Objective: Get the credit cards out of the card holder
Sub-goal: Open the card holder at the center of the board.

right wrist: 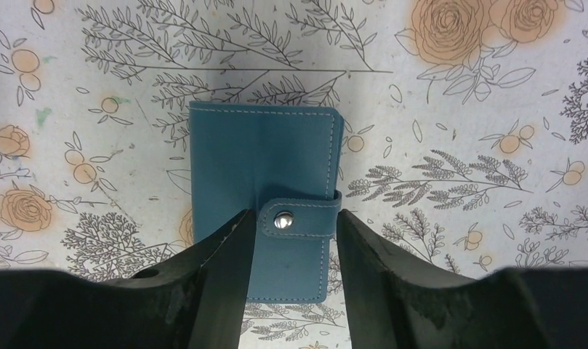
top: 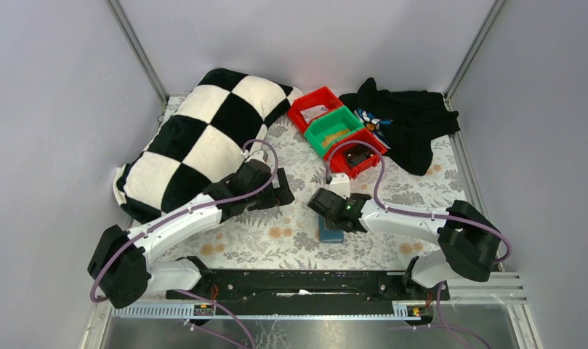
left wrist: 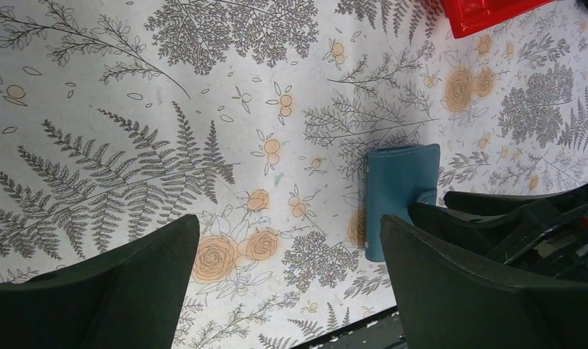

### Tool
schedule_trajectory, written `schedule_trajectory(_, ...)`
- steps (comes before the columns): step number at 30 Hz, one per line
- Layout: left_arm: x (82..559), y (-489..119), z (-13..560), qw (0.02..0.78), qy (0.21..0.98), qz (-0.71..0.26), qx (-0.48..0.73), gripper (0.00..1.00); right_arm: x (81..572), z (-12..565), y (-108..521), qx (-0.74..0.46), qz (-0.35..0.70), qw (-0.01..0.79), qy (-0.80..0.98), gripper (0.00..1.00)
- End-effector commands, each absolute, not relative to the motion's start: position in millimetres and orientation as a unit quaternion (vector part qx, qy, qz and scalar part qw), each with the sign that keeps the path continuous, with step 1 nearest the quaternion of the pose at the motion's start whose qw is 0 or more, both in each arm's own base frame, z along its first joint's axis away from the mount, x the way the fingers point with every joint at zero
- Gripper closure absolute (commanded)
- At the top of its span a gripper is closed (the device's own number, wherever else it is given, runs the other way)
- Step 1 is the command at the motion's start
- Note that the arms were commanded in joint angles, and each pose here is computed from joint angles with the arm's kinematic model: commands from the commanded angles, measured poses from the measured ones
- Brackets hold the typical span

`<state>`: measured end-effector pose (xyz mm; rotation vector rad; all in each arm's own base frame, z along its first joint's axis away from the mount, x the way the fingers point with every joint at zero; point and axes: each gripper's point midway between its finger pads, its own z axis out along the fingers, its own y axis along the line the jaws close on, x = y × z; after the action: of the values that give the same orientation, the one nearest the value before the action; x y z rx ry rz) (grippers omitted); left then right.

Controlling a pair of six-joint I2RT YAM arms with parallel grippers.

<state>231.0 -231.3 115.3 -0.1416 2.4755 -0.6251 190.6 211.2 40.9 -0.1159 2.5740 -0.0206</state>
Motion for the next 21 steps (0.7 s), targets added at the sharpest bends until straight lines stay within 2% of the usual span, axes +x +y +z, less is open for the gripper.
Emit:
schedule_trajectory(1, 236, -245, 119, 0.294, 0.921, -0.253, -0.043, 0.01, 210, 53, 214, -0.043, -0.009, 0.322, 0.946, 0.47)
schedule_trajectory(5, 235, -251, 117, 0.290, 0.922, -0.256, -0.035, 0.01, 212, 48, 218, -0.047, -0.007, 0.322, 0.945, 0.53)
schedule_trajectory(10, 234, -256, 113, 0.285, 0.924, -0.254, -0.025, 0.01, 209, 42, 216, -0.042, 0.000, 0.313, 0.949, 0.73)
schedule_trajectory(12, 234, -258, 112, 0.283, 0.925, -0.252, -0.022, 0.01, 209, 41, 214, -0.038, 0.000, 0.310, 0.950, 0.77)
schedule_trajectory(13, 235, -259, 111, 0.283, 0.925, -0.251, -0.021, 0.01, 209, 40, 212, -0.038, -0.003, 0.309, 0.950, 0.74)
schedule_trajectory(15, 236, -260, 111, 0.282, 0.926, -0.250, -0.022, 0.01, 208, 39, 209, -0.041, -0.009, 0.307, 0.951, 0.46)
schedule_trajectory(16, 236, -260, 111, 0.282, 0.926, -0.250, -0.022, 0.01, 207, 39, 208, -0.042, -0.012, 0.306, 0.951, 0.39)
schedule_trajectory(18, 236, -261, 111, 0.282, 0.926, -0.250, -0.021, 0.01, 206, 37, 206, -0.040, -0.015, 0.303, 0.952, 0.34)
schedule_trajectory(21, 236, -262, 110, 0.282, 0.926, -0.249, -0.021, 0.01, 203, 34, 204, -0.038, -0.013, 0.299, 0.954, 0.36)
